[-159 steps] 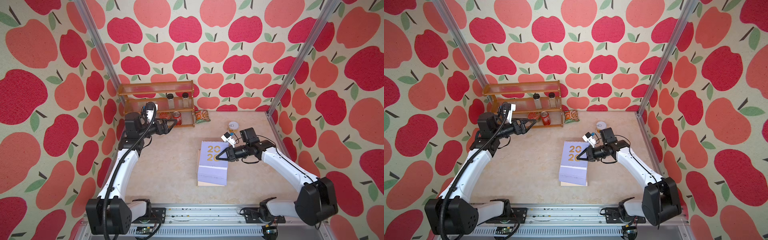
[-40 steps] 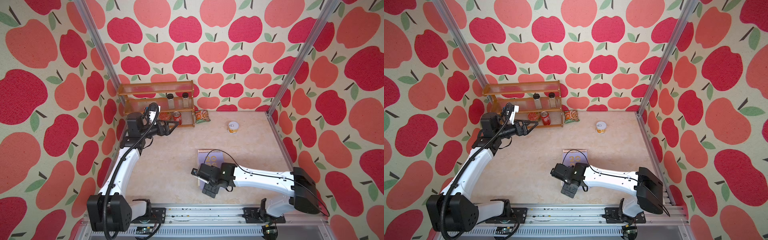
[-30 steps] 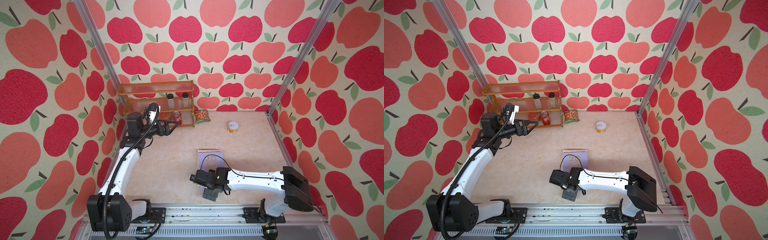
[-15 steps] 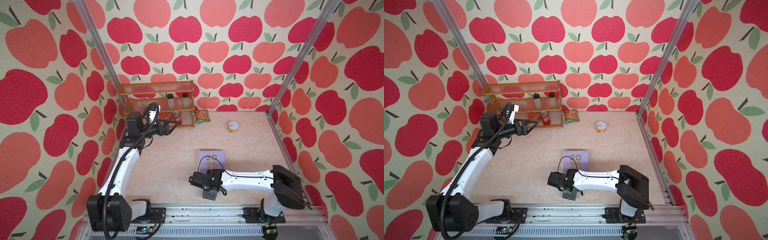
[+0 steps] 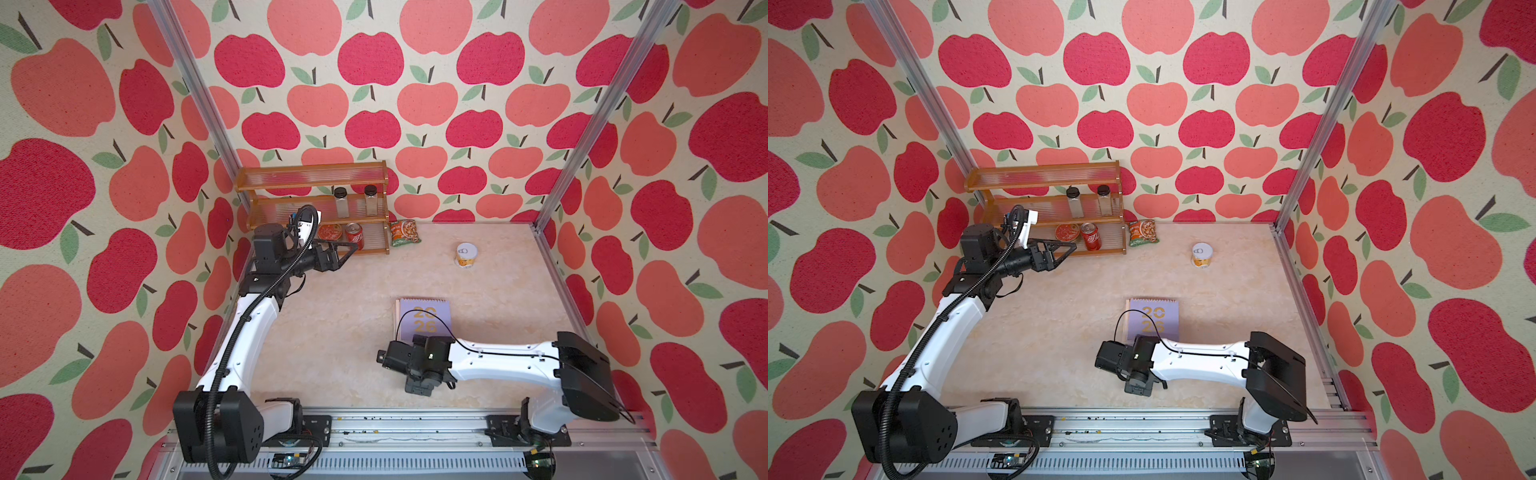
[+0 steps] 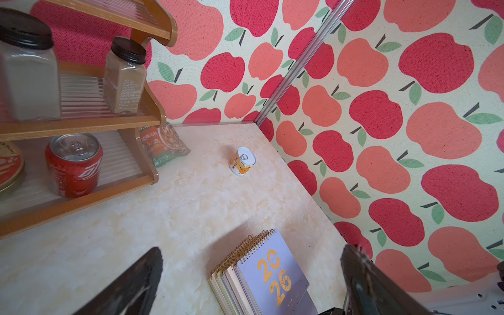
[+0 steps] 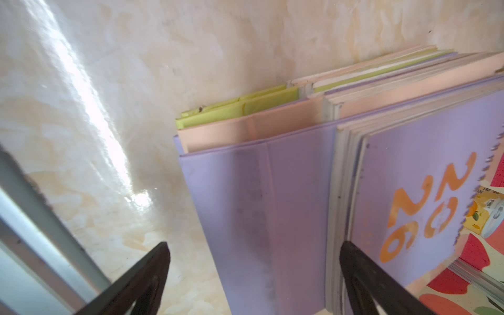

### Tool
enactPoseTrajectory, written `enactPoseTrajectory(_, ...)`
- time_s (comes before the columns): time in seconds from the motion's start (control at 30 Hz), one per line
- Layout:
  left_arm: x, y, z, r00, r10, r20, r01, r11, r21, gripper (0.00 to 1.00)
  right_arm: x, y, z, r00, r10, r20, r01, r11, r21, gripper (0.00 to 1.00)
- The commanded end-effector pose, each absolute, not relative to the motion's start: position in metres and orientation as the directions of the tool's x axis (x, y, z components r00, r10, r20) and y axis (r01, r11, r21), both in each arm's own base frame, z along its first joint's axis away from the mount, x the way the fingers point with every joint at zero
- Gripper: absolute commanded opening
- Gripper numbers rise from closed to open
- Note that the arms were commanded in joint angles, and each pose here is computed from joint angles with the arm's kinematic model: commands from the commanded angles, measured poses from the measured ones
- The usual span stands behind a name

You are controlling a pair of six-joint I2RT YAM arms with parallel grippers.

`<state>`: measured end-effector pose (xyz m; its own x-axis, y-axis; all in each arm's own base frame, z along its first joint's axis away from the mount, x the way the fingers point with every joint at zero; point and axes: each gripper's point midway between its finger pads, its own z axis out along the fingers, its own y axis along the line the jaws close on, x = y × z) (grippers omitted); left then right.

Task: Stack the calendars
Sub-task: Adjust the calendar at the calendar.

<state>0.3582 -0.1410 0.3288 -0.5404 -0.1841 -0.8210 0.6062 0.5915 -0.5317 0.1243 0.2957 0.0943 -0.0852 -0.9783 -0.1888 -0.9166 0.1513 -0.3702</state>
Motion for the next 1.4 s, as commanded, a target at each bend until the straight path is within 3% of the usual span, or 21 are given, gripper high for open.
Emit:
enactPoseTrajectory(0.0, 0.357, -0.143, 0.344, -0.500, -0.169, -0.849, 0.637, 0.592, -0.493, 1.00, 0.129, 0.303, 0.141, -0.211, -0.882, -0.422, -0.920, 0.325, -0.220, 0.99)
enactPoseTrajectory(0.1, 0.357, -0.143, 0.344, -0.501, -0.170, -0.849, 0.638, 0.591, -0.494, 0.99, 0.158, 0.288, 0.164, -0.438, -0.716, -0.543, -0.838, 0.545, -0.042, 0.99)
enactPoseTrajectory(0.17, 0.357, -0.143, 0.344, -0.501, -0.171, -0.848, 0.637, 0.590, -0.495, 0.99, 0.177, 0.274, 0.171, -0.580, -0.587, -0.564, -0.751, 0.654, 0.091, 0.99)
enactPoseTrajectory(0.27, 0.357, -0.144, 0.344, -0.504, -0.172, -0.847, 0.636, 0.589, -0.498, 1.00, 0.201, 0.252, 0.172, -0.744, -0.394, -0.540, -0.594, 0.760, 0.264, 0.99)
enactPoseTrajectory(0.4, 0.358, -0.144, 0.343, -0.510, -0.173, -0.843, 0.633, 0.588, -0.503, 0.99, 0.222, 0.234, 0.162, -0.879, -0.180, -0.442, -0.389, 0.807, 0.444, 0.99)
enactPoseTrajectory(0.73, 0.362, -0.144, 0.338, -0.529, -0.172, -0.831, 0.620, 0.590, -0.517, 0.99, 0.237, 0.222, 0.120, -0.956, -0.050, -0.290, -0.194, 0.847, 0.495, 0.99)
enactPoseTrajectory(1.37, 0.368, -0.145, 0.329, -0.556, -0.168, -0.814, 0.605, 0.590, -0.535, 0.99, 0.255, 0.238, 0.106, -0.955, -0.097, -0.280, -0.214, 0.880, 0.425, 0.99)
